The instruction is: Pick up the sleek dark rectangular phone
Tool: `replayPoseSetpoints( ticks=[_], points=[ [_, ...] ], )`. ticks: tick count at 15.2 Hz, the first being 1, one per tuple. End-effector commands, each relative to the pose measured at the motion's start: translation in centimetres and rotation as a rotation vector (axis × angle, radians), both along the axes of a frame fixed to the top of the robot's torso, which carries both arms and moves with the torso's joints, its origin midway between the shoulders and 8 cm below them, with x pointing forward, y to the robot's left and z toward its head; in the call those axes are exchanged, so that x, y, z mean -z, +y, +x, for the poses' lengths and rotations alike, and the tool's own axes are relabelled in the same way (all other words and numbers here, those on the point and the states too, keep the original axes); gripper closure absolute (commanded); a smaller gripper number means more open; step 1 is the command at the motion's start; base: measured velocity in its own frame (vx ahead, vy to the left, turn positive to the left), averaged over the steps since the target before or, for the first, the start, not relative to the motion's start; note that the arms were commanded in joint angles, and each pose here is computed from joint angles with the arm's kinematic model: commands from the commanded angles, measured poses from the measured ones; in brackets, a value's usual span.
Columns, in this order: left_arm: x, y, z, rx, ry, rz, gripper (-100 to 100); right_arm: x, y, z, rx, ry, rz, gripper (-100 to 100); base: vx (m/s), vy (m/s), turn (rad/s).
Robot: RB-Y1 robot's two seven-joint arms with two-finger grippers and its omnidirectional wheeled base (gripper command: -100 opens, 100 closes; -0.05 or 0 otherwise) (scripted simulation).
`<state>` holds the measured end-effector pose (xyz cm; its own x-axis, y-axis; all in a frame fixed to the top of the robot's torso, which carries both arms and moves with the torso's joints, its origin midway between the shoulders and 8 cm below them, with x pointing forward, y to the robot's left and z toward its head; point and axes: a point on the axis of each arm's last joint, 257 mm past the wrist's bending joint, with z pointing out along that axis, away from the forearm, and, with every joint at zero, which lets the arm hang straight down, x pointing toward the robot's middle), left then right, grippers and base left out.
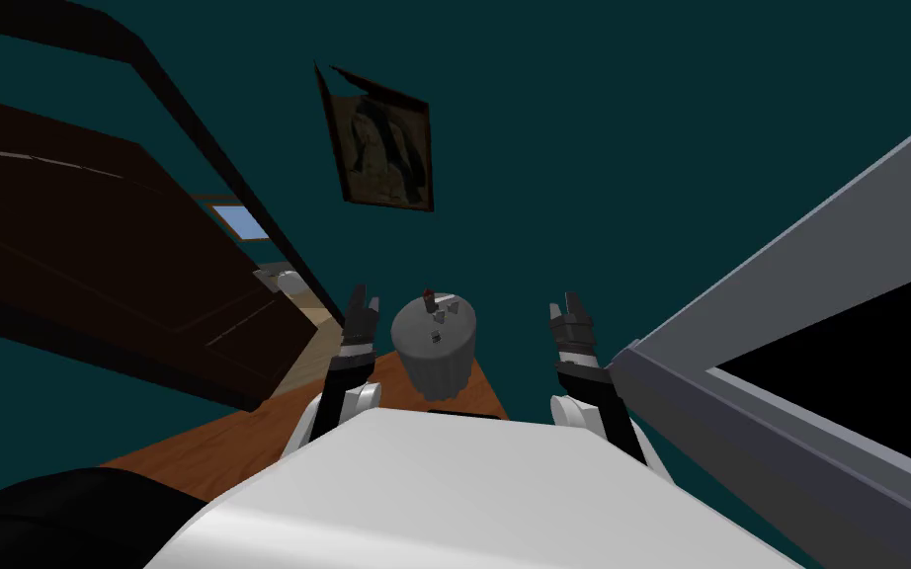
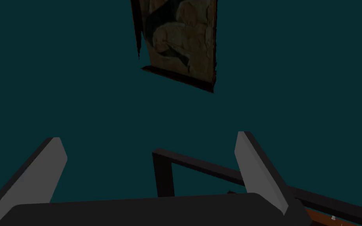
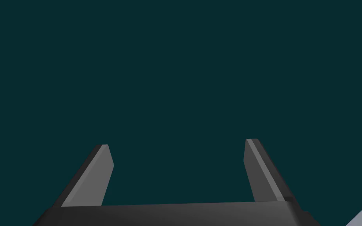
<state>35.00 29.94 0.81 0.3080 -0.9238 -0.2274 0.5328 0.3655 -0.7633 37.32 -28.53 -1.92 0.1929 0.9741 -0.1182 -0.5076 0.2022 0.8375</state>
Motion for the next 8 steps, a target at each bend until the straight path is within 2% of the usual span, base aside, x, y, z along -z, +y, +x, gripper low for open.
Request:
replayPoseSetpoints(
  ticks=[1,3,5,6,8],
  points=[
    [0.6,-0.1,0.5,0.011,0.025,0.033,-100,0.0,0.0,0.0,0.0,0.0,0.0,0,-0.002,0.0,-0.058],
    [1.2,0.0,1.0,0.015,0.048,0.056,-100,0.0,0.0,0.0,0.0,0.0,0.0,0,-0.008,0.007,-0.089],
    [2.9,0.6,2.4,0.013,0.109,0.1,-100,0.0,0.0,0.0,0.0,0.0,0.0,0,-0.013,0.012,-0.128],
    [2.9,0.6,2.4,0.013,0.109,0.1,-100,0.0,0.0,0.0,0.0,0.0,0.0,0,-0.014,0.014,-0.115],
    [5.0,1.9,4.1,-0.006,0.185,0.137,-100,0.0,0.0,0.0,0.0,0.0,0.0,0,-0.017,0.016,-0.168]
  ],
)
